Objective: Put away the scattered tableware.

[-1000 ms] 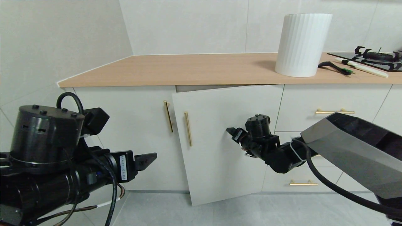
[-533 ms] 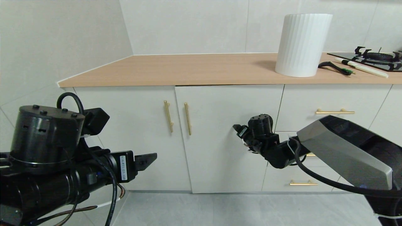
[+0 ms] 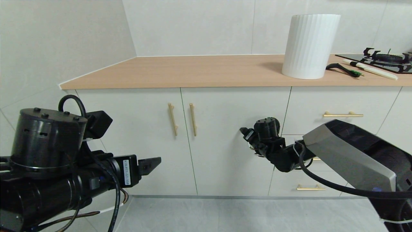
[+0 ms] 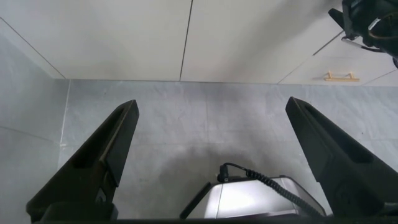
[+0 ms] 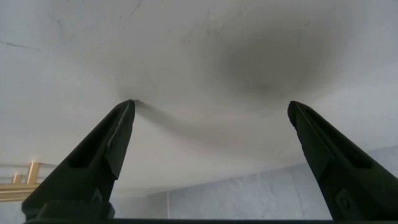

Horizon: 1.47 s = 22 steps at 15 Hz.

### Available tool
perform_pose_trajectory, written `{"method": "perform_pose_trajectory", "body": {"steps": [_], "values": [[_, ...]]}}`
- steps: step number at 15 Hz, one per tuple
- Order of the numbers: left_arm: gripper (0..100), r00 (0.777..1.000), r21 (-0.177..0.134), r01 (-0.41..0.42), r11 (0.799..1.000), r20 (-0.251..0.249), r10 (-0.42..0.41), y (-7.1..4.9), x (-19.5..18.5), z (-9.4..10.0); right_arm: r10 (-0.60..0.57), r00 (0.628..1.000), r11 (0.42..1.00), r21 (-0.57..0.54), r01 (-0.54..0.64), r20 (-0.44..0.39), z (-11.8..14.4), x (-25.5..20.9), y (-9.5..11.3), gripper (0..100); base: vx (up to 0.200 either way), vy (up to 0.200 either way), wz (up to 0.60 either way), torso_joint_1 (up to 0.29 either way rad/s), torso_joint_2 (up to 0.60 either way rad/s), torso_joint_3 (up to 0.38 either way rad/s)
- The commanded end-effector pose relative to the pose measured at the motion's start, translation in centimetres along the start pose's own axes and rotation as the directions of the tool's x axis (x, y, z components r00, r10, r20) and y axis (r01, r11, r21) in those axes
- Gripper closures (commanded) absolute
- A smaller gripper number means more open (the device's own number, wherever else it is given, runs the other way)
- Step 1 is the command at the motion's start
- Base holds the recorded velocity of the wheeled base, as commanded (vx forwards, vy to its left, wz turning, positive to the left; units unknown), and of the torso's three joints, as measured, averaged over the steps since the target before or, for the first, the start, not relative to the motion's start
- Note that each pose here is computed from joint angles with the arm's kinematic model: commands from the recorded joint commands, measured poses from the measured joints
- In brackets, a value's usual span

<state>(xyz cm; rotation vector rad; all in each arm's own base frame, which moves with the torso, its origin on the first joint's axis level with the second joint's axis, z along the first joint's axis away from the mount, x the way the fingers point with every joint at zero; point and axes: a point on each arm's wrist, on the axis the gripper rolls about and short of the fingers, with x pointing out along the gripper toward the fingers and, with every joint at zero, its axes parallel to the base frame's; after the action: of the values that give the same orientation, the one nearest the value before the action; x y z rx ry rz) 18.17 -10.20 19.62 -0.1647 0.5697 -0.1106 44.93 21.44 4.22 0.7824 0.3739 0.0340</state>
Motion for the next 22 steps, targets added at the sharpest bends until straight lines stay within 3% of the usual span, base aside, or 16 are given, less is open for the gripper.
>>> {"method": "perform_pose_trajectory", "body": {"steps": [1, 5, 7, 8, 10, 12, 13, 15, 17, 18, 19, 20, 21, 22], "values": [[0, 1.0, 0.0, -0.001, 1.0, 0.001, 0.001, 0.0, 0.0, 0.0, 0.015, 1.0, 1.0, 0.007, -0.015, 0.006, 0.8, -1.0, 0.8, 0, 0.0, 0.0, 0.0, 0.0, 0.0, 0.0], [0, 0.999, -0.014, 0.011, 1.0, 0.035, -0.01, 0.2, -0.9, 0.4, 0.124, 0.992, 0.992, 0.011, -0.124, 0.018, 3.9, -7.5, 4.5, 0, 0.0, 0.0, 0.0, 0.0, 0.0, 0.0], [0, 0.995, -0.028, 0.014, 1.0, 0.094, -0.011, 1.0, -2.5, 1.0, 0.169, 0.985, 0.985, -0.044, -0.167, 0.045, 6.3, -12.2, 5.8, 0, 0.0, 0.0, 0.0, 0.0, 0.0, 0.0], [0, 0.989, -0.038, 0.013, 0.999, 0.147, -0.007, 1.8, -4.0, 1.4, 0.193, 0.979, 0.976, -0.112, -0.186, 0.062, 7.7, -15.8, 6.0, 0, 0.0, 0.0, 0.0, 0.0, 0.0, 0.0], [0, 0.972, -0.064, 0.043, 0.997, 0.235, -0.027, 2.7, -7.1, 1.5, 0.234, 0.968, 0.955, -0.209, -0.211, 0.093, 9.1, -21.5, 5.5, 0, 0.0, 0.0, 0.0, 0.0, 0.0, 0.0], [0, 0.953, -0.086, 0.063, 0.994, 0.3, -0.035, 4.2, -9.8, 0.3, 0.255, 0.963, 0.921, -0.327, -0.213, 0.089, 9.2, -27.2, 3.4, 0, 0.0, 0.0, 0.0, 0.0, 0.0, 0.0], [0, 0.932, -0.122, 0.05, 0.991, 0.364, -0.002, 5.8, -11.9, -1.1, 0.271, 0.956, 0.891, -0.404, -0.207, 0.108, 9.3, -31.5, 1.0, 0, 0.0, 0.0, 0.0, 0.0, 0.0, 0.0], [0, 0.898, -0.145, 0.051, 0.988, 0.44, 0.018, 7.4, -14.5, -3.3, 0.302, 0.942, 0.858, -0.472, -0.202, 0.146, 9.4, -36.2, -1.8, 0, 0.0, 0.0, 0.0, 0.0, 0.0, 0.0], [0, 0.863, -0.078, 0.012, 0.997, 0.504, 0.029, 9.4, -16.9, -7.5, 0.363, 0.902, 0.797, -0.579, -0.172, 0.232, 8.9, -42.2, -6.2, 0, 0.0, 0.0, 0.0, 0.0, 0.0, 0.0], [0, 0.856, -0.062, -0.017, 0.998, 0.515, 0.047, 9.7, -17.1, -8.5, 0.371, 0.89, 0.793, -0.59, -0.155, 0.264, 8.8, -43.2, -7.1, 0, 0.0, 0.0, 0.0, 0.0, 0.0, 0.0], [0, 0.837, -0.044, -0.049, 0.998, 0.543, 0.065, 10.2, -17.4, -10.0, 0.32, 0.885, 0.808, -0.585, -0.069, 0.338, 8.8, -44.3, -8.5, 0, 0.0, 0.0, 0.0, 0.0, 0.0, 0.0], [0, 0.805, -0.028, -0.082, 0.996, 0.588, 0.083, 10.6, -17.9, -11.6, 0.24, 0.863, 0.821, -0.567, 0.064, 0.445, 8.4, -46.0, -10.6, 0, 0.0, 0.0, 0.0, 0.0, 0.0, 0.0], [0, 0.805, -0.028, -0.082, 0.996, 0.588, 0.083, 10.6, -17.9, -11.6, 0.24, 0.863, 0.821, -0.567, 0.064, 0.445, 8.4, -46.0, -10.6, 0, 0.0, 0.0, 0.0, 0.0, 0.0, 0.0], [0, 0.768, -0.05, -0.136, 0.989, 0.626, 0.137, 10.9, -18.2, -13.3, 0.222, 0.829, 0.818, -0.56, 0.127, 0.513, 7.1, -48.8, -12.5, 0, 0.0, 0.0, 0.0, 0.0, 0.0, 0.0]]}}
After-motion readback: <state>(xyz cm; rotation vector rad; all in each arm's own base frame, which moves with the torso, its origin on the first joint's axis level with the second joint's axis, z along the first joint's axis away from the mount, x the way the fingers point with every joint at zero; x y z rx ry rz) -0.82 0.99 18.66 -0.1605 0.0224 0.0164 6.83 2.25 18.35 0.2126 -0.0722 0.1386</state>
